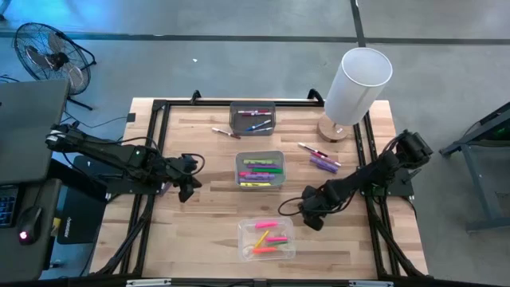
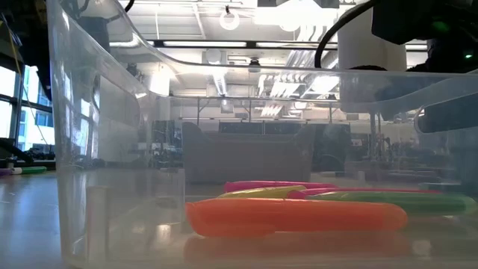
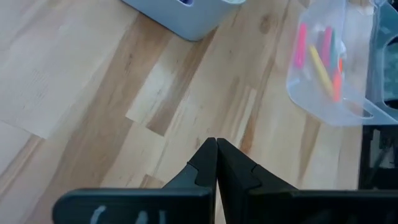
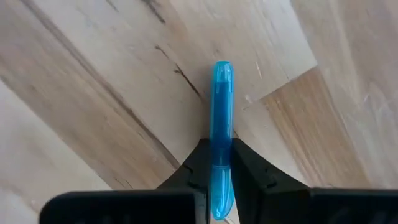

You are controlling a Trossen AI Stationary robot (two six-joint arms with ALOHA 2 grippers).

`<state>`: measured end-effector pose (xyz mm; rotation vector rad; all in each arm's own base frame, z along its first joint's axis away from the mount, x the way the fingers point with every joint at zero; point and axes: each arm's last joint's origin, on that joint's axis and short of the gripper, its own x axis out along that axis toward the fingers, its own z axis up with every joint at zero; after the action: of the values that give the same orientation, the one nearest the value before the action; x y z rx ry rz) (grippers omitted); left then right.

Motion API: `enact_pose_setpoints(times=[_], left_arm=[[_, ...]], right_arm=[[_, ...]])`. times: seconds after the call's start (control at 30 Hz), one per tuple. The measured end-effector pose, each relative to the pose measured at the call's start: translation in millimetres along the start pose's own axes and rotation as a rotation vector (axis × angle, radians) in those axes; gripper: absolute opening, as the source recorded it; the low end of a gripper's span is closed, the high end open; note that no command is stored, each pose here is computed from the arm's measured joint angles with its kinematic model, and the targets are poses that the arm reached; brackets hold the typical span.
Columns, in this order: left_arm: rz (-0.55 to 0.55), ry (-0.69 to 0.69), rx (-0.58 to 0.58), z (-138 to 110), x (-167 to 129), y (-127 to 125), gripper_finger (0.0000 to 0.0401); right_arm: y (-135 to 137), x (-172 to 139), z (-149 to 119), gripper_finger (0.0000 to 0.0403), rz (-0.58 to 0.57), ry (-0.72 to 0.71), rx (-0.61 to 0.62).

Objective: Pick & Place Markers
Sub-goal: Put the blue pen into the transparent bin

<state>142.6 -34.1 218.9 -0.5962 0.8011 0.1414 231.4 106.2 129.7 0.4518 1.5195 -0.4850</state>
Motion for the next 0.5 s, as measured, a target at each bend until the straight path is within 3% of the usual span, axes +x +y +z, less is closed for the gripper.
enact_pose_setpoints(times=[0.13, 0.33, 0.5], left_arm=[[-0.005, 0.004, 0.0, -0.1, 0.0, -0.2, 0.0], [-0.024, -0.015, -0.011, 1.8, 0.0, -2.0, 0.0], [-0.047, -0.039, -0.068, 4.4, 0.3, -4.4, 0.0]], right_arm=[[10.9, -18.4, -4.6, 0.0026, -0.067, -0.048, 0.002], [37.7, -82.5, -10.5, 0.0026, -0.082, -0.17, -0.032], [60.9, -142.0, -11.6, 0.0026, 0.019, -0.345, -0.056]])
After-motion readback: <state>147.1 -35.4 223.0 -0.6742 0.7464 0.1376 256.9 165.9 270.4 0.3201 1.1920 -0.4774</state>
